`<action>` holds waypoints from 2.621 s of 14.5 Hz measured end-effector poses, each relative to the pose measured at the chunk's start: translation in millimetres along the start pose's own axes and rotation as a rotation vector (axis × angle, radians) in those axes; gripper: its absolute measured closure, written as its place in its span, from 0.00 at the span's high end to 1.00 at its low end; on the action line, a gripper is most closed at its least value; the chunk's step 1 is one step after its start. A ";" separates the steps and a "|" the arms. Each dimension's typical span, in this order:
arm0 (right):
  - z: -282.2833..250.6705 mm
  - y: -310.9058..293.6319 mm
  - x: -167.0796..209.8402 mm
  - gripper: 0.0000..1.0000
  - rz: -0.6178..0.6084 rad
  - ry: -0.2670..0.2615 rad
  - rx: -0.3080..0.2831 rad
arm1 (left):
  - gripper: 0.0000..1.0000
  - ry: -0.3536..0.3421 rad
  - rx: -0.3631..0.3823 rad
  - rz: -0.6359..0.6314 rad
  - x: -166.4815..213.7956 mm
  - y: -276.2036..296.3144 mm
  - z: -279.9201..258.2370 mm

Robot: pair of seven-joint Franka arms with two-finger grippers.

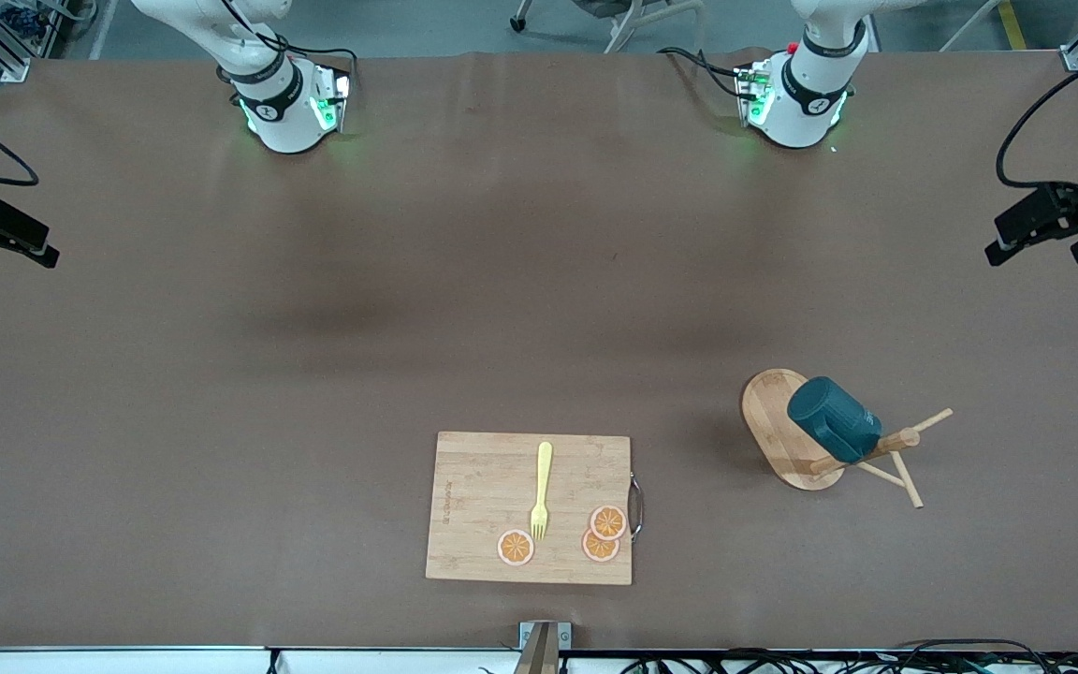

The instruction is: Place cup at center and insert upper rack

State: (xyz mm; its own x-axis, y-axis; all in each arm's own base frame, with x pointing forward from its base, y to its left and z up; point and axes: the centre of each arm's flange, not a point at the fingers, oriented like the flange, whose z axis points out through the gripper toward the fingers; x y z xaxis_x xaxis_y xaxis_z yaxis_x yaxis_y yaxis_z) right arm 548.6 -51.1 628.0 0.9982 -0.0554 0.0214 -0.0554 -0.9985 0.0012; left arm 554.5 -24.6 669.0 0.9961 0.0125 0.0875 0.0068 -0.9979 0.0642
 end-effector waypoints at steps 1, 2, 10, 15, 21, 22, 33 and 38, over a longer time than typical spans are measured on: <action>-0.8 -0.1 0.0 1.00 0.000 0.002 0.000 | 1.00 0.003 0.004 0.021 -6.5 1.1 -8.6; -1.1 0.8 0.0 1.00 0.001 0.002 0.000 | 1.00 0.007 0.007 0.033 -12.1 2.0 -15.8; 3.7 2.2 -0.7 1.00 0.004 -0.011 0.000 | 1.00 -0.022 0.006 0.042 -8.8 0.5 0.5; 8.0 5.1 -0.5 1.00 0.005 -0.012 -0.017 | 1.00 -0.018 0.007 0.040 -7.0 -0.4 1.6; 12.6 5.4 -23.7 1.00 0.005 0.000 -0.016 | 1.00 -0.014 0.004 0.039 -0.5 -1.9 9.0; 11.5 5.3 -27.5 1.00 0.005 -0.009 -0.015 | 1.00 -0.015 0.004 0.039 -0.2 -2.1 9.4; -0.4 2.2 -33.2 1.00 0.000 -0.004 -0.016 | 1.00 -0.015 0.003 0.045 -0.3 0.7 9.6; -3.5 2.4 -29.3 1.00 0.000 0.032 -0.017 | 1.00 0.004 0.003 0.040 1.8 -1.7 7.6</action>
State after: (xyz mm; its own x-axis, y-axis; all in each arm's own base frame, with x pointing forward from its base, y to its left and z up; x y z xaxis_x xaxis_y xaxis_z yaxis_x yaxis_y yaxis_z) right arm 519.2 -51.8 630.9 0.9970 -0.0554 0.0537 -0.0564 -0.9982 0.0180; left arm 556.9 -23.4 661.6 0.9952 -0.0273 0.0941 -0.0327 -0.9978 0.0572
